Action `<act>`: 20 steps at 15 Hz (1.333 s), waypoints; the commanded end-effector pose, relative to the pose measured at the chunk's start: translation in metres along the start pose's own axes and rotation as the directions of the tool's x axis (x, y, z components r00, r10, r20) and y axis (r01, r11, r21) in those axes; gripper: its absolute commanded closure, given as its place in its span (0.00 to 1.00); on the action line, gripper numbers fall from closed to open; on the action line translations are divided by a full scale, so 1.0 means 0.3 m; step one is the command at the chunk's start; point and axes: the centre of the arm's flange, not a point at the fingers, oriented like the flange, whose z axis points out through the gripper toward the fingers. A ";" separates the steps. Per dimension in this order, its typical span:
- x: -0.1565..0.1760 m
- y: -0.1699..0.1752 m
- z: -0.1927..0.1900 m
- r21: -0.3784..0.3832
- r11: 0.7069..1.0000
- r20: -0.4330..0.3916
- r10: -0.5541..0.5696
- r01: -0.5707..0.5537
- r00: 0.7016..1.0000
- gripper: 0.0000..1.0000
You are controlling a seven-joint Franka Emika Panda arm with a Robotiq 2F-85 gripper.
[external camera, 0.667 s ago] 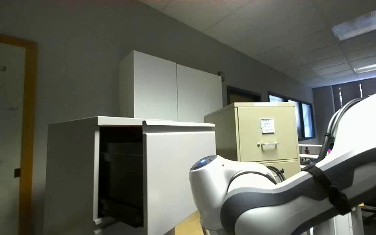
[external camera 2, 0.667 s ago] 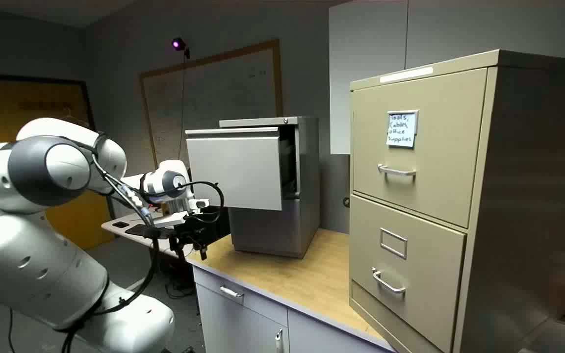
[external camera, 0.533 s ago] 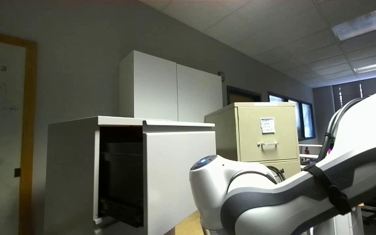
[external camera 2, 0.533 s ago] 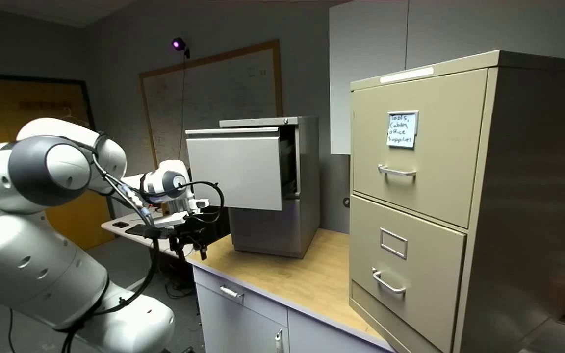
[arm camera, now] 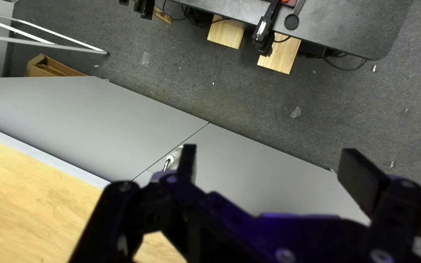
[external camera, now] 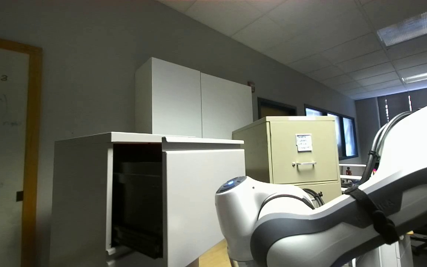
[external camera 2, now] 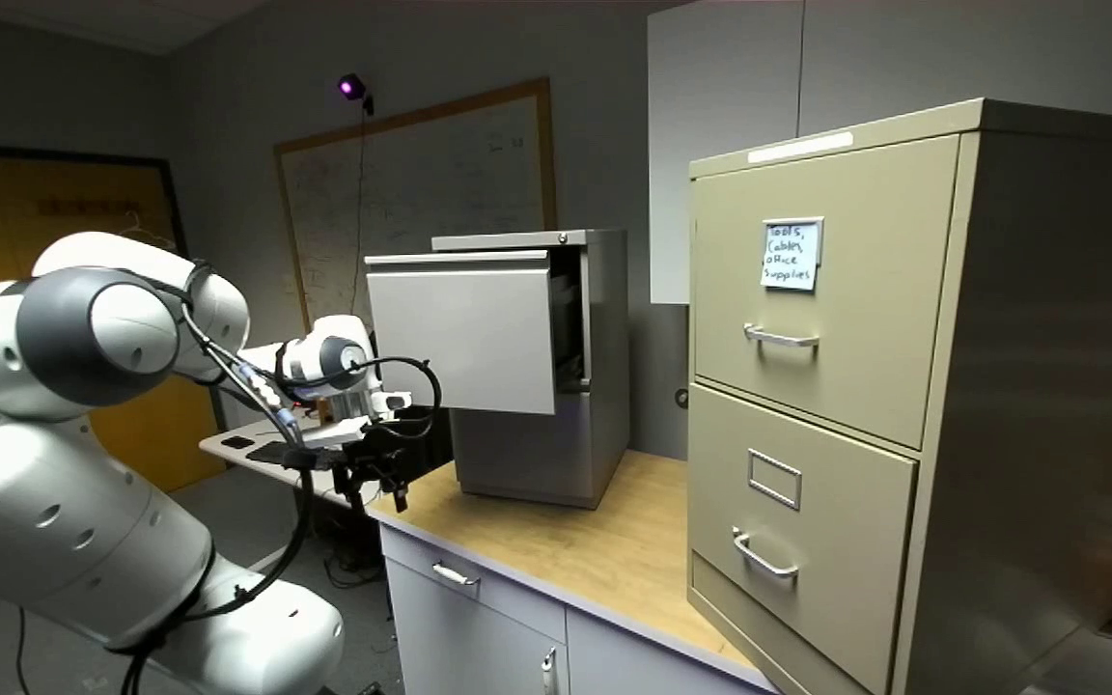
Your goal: Close the top drawer of the cabinet to the left
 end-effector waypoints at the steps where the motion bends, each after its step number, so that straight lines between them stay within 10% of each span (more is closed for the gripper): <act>1: 0.000 0.000 0.000 0.000 1.000 0.000 0.000 0.000 1.000 0.00; 20: -0.054 0.131 -0.153 -0.014 0.996 -0.107 0.085 -0.087 0.991 0.00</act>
